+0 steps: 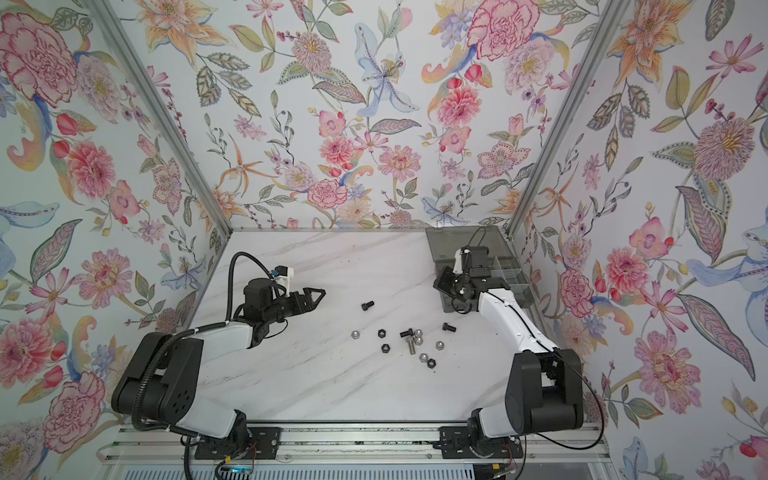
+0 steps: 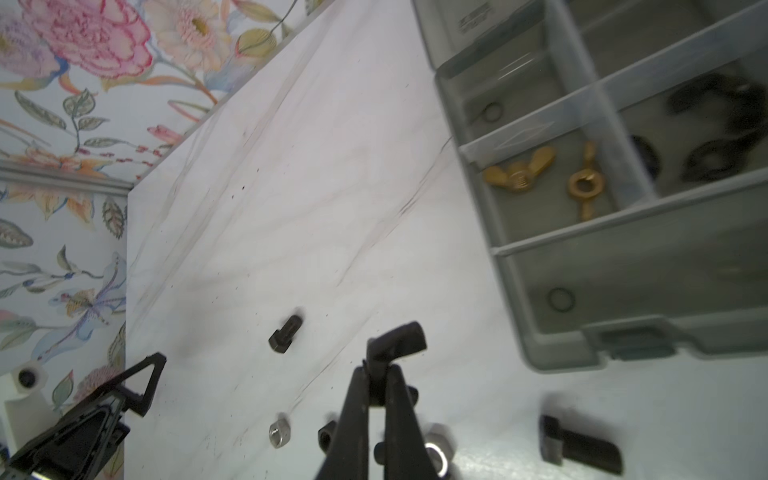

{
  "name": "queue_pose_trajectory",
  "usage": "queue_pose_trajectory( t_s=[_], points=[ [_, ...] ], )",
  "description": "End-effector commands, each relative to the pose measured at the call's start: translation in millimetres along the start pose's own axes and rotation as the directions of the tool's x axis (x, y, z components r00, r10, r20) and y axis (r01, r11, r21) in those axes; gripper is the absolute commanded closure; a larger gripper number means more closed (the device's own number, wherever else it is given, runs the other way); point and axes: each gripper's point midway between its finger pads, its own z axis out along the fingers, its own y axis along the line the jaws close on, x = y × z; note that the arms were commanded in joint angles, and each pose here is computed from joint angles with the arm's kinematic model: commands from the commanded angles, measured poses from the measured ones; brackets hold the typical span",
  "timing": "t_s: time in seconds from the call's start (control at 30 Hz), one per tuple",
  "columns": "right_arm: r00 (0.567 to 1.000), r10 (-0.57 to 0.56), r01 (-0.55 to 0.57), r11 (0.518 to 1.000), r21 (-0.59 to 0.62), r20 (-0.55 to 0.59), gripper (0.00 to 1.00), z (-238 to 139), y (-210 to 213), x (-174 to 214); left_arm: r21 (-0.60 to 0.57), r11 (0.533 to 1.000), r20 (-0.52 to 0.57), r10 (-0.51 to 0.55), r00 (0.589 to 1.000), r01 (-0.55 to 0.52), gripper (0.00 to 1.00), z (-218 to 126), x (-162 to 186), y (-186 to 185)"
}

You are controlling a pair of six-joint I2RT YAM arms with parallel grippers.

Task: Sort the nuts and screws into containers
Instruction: 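Carry the black wing nut with the right gripper over the organizer box, then lower the black wing nut into the compartment and open the right gripper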

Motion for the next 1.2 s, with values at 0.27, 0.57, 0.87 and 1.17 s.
queue_pose_trajectory(
  t_s=[0.27,0.57,0.87,1.17],
  points=[
    [0.992,0.116,-0.124,0.977,0.174,0.056,1.00,8.2,-101.7,-61.3,0.017,1.000,-0.008,-0.004,1.000,0.005,0.01,4.4,3.2,-2.2],
    [0.989,0.140,-0.147,0.966,0.212,0.045,1.00,45.3,-119.0,-88.8,0.017,1.000,-0.007,0.000,1.000,0.000,0.01,3.6,0.7,-4.1],
    [0.990,0.142,-0.138,0.970,0.202,-0.009,1.00,75.7,-115.4,-83.5,0.017,1.000,-0.006,-0.001,1.000,0.001,0.01,4.3,0.2,-3.9],
    [0.991,0.131,-0.120,0.966,0.230,-0.033,0.67,84.2,-117.0,-71.9,0.019,1.000,-0.010,0.002,1.000,-0.002,0.01,5.0,0.5,-4.2]
  ],
)
